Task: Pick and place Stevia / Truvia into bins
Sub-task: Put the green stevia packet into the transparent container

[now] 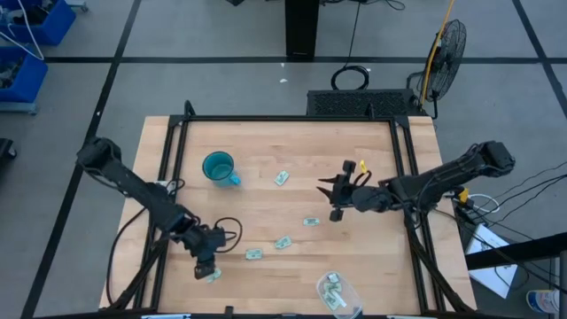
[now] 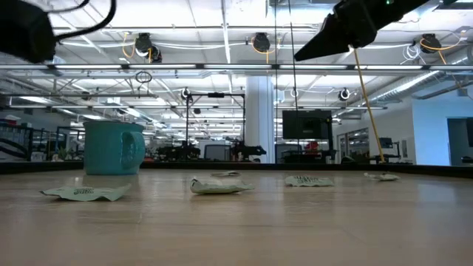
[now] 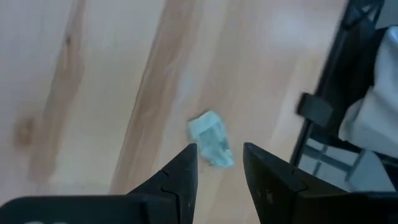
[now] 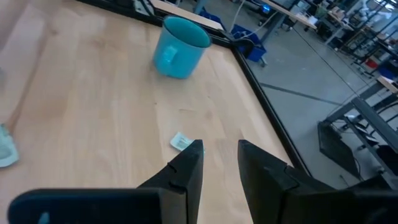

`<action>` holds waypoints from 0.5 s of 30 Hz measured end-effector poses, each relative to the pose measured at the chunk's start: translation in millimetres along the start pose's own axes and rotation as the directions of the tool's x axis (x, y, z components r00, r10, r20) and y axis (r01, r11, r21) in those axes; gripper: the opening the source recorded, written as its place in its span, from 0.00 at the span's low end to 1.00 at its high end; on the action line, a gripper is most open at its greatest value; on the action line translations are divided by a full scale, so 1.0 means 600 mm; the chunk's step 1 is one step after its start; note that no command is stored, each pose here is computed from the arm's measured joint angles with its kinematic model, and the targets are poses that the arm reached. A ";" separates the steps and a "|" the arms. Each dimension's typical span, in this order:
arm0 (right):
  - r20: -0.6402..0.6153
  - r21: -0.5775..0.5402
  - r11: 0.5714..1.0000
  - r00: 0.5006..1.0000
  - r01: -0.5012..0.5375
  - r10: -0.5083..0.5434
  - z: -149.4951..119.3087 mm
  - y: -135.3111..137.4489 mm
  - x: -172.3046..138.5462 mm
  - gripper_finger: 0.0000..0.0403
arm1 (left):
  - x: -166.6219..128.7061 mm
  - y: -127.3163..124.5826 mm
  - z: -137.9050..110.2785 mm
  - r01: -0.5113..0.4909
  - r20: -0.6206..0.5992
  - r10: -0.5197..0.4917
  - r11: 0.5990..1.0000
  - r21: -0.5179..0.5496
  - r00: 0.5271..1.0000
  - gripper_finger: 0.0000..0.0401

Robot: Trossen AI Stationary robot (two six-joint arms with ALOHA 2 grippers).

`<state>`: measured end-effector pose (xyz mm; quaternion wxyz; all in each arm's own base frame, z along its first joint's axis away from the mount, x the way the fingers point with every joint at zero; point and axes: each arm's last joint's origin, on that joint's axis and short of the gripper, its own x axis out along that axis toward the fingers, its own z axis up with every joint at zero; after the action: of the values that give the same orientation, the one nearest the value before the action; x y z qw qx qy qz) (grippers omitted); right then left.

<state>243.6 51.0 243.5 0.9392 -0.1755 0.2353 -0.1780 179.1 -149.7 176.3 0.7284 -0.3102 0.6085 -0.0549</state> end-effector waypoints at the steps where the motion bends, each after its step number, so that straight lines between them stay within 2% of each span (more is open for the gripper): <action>1: -0.002 0.002 1.000 1.000 0.004 -0.004 0.000 -0.002 0.001 0.23 | 0.005 0.005 -0.005 -0.003 -0.005 0.003 1.000 -0.023 1.000 0.33; 7: -0.017 0.015 0.999 0.999 0.033 -0.033 -0.003 -0.014 0.009 0.23 | 0.021 0.012 -0.028 0.016 -0.032 -0.019 0.998 -0.069 0.999 0.33; 15: -0.005 -0.001 0.997 0.997 0.078 -0.078 0.000 -0.031 0.020 0.24 | 0.038 0.010 -0.049 0.099 0.082 -0.092 0.991 -0.091 0.992 0.33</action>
<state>248.9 29.6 246.8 0.9310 -0.1842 0.2306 -0.2148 156.4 -166.6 151.7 0.7323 -0.3752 0.5662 -0.0487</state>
